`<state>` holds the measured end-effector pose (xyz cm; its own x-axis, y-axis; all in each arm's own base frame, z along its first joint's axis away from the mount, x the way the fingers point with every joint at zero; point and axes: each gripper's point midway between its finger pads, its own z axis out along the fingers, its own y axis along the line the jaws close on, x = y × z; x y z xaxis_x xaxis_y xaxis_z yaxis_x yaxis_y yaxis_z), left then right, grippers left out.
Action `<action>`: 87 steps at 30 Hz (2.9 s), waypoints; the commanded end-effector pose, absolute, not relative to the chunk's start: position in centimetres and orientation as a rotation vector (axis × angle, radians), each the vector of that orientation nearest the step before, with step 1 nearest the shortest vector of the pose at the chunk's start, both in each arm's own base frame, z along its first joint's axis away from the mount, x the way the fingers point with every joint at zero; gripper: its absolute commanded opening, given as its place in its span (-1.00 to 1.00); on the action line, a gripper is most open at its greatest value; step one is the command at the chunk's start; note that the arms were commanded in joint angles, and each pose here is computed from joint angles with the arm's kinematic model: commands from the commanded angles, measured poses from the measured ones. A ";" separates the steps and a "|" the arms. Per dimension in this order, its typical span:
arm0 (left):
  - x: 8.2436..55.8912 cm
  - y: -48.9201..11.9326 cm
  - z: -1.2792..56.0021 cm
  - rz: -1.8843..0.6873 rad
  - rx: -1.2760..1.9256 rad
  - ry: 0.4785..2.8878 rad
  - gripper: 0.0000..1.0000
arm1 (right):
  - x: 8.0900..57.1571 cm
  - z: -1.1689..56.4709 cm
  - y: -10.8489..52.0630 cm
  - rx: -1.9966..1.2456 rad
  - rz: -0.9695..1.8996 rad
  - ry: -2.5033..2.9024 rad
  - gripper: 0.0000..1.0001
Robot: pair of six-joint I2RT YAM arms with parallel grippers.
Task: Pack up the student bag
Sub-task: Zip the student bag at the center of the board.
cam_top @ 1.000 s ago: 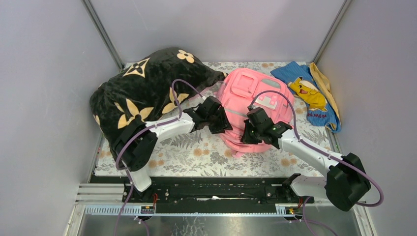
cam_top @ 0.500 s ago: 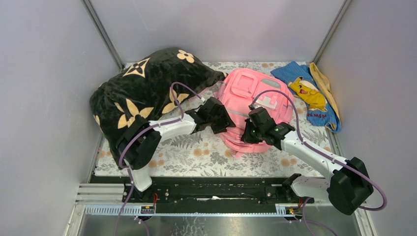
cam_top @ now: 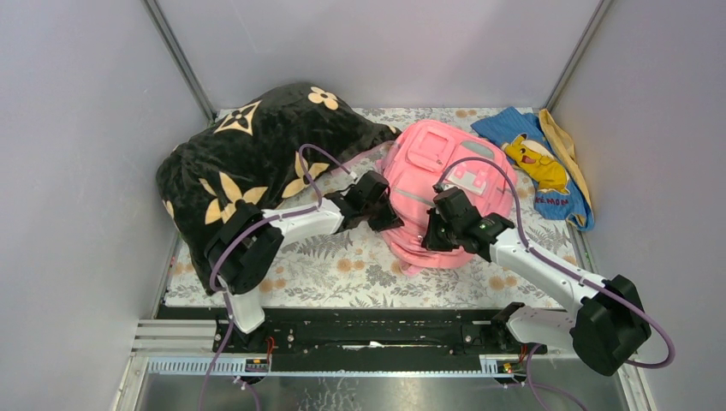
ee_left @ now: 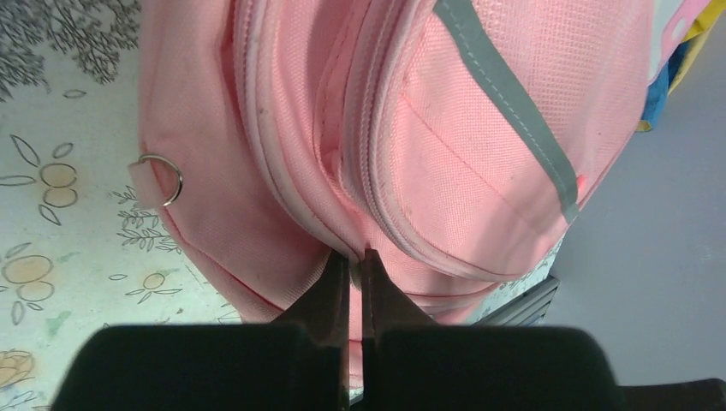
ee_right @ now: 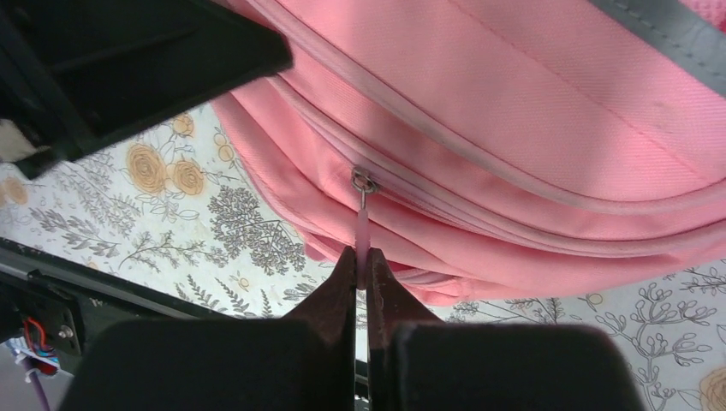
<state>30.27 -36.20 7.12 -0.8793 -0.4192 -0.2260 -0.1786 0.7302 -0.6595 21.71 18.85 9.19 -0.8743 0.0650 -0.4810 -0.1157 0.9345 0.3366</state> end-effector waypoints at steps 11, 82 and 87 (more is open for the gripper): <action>37.0 -24.5 11.9 -0.790 -0.425 2.406 -1.00 | 19.9 8.6 14.2 0.003 0.232 2.619 -1.00; 35.6 -29.2 15.3 -0.835 0.021 2.454 0.28 | 36.6 15.2 5.9 0.478 0.341 2.315 0.67; 37.9 -26.3 12.2 -0.732 -0.083 2.474 0.21 | 33.8 16.5 9.6 0.341 0.489 2.319 0.62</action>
